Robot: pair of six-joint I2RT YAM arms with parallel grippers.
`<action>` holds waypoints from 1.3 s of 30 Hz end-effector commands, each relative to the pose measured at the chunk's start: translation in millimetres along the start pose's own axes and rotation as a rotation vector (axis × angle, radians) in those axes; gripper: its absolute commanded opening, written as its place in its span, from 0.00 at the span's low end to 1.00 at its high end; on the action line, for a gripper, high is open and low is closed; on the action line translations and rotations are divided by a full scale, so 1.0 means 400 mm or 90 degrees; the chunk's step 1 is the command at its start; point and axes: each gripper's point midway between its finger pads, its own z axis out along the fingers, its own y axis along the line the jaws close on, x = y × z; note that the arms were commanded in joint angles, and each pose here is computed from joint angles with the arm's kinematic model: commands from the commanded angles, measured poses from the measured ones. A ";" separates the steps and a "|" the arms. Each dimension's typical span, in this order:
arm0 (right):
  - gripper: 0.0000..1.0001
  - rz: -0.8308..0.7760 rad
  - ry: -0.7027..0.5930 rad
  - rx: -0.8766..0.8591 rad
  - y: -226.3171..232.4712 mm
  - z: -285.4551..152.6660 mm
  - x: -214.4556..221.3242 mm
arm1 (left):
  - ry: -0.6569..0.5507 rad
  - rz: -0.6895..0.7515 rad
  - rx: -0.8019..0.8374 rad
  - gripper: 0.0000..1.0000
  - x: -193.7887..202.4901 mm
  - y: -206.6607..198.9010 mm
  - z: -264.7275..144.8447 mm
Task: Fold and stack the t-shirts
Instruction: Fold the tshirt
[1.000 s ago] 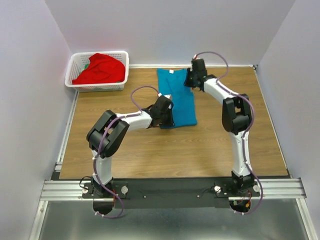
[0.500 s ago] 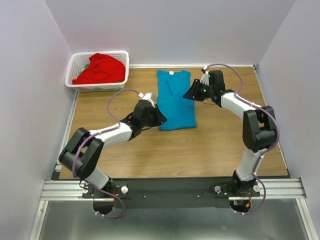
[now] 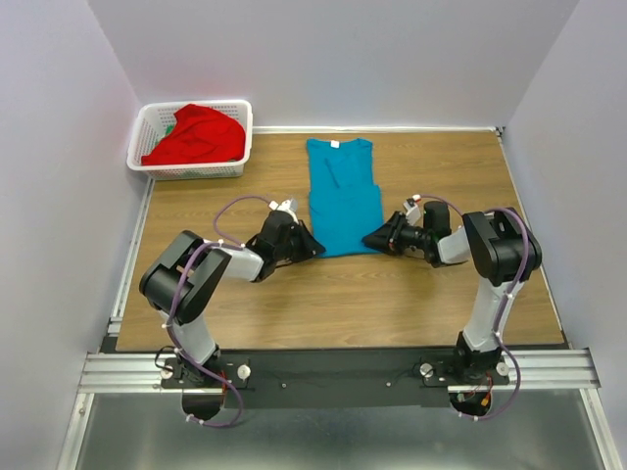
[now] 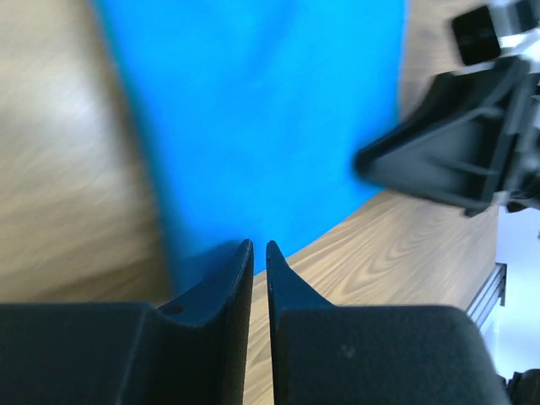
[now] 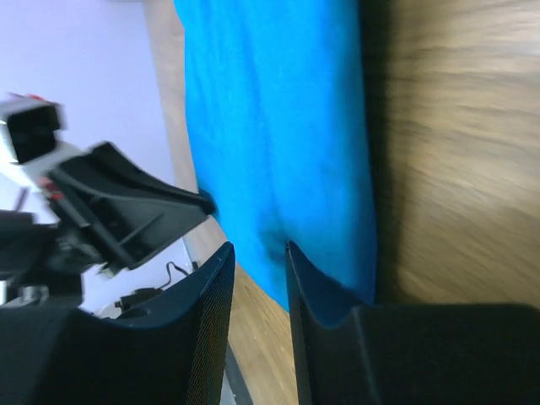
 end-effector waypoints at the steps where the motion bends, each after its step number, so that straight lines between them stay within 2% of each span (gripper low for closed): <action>1: 0.38 0.011 -0.020 -0.007 -0.038 -0.036 0.000 | -0.006 -0.056 0.004 0.18 -0.002 0.030 -0.022; 7: 0.41 0.025 -0.035 -0.016 -0.019 -0.075 -0.007 | -0.030 -0.073 -0.016 0.17 -0.028 0.082 -0.072; 10: 0.44 0.003 -0.034 -0.045 0.045 -0.075 -0.016 | -0.043 -0.048 0.019 0.18 -0.056 0.030 -0.083; 15: 0.50 -0.055 -0.020 -0.100 0.183 -0.043 -0.012 | -0.079 0.000 0.098 0.20 -0.100 -0.128 -0.104; 17: 0.50 -0.078 -0.019 -0.108 0.223 -0.013 -0.001 | -0.068 0.002 0.103 0.20 -0.090 -0.144 -0.092; 19: 0.51 -0.081 -0.009 -0.103 0.228 0.016 0.024 | -0.054 -0.010 0.106 0.20 -0.078 -0.151 -0.079; 21: 0.51 -0.063 0.000 -0.079 0.186 0.048 0.039 | -0.053 -0.020 0.095 0.20 -0.072 -0.136 -0.073; 27: 0.51 0.002 0.036 0.013 -0.003 0.097 0.120 | -0.110 -0.022 0.070 0.21 -0.103 -0.110 -0.120; 29: 0.51 0.003 0.041 0.019 -0.021 0.100 0.128 | -0.132 -0.004 0.058 0.22 -0.124 -0.108 -0.136; 32: 0.51 -0.020 0.044 -0.005 0.018 0.094 0.119 | -0.147 0.020 0.042 0.23 -0.142 -0.109 -0.146; 36: 0.51 -0.066 0.002 -0.042 0.110 0.055 0.067 | -0.162 0.037 0.032 0.25 -0.156 -0.111 -0.160; 39: 0.51 -0.069 -0.031 -0.046 0.120 0.006 0.026 | -0.170 0.050 0.020 0.29 -0.167 -0.112 -0.171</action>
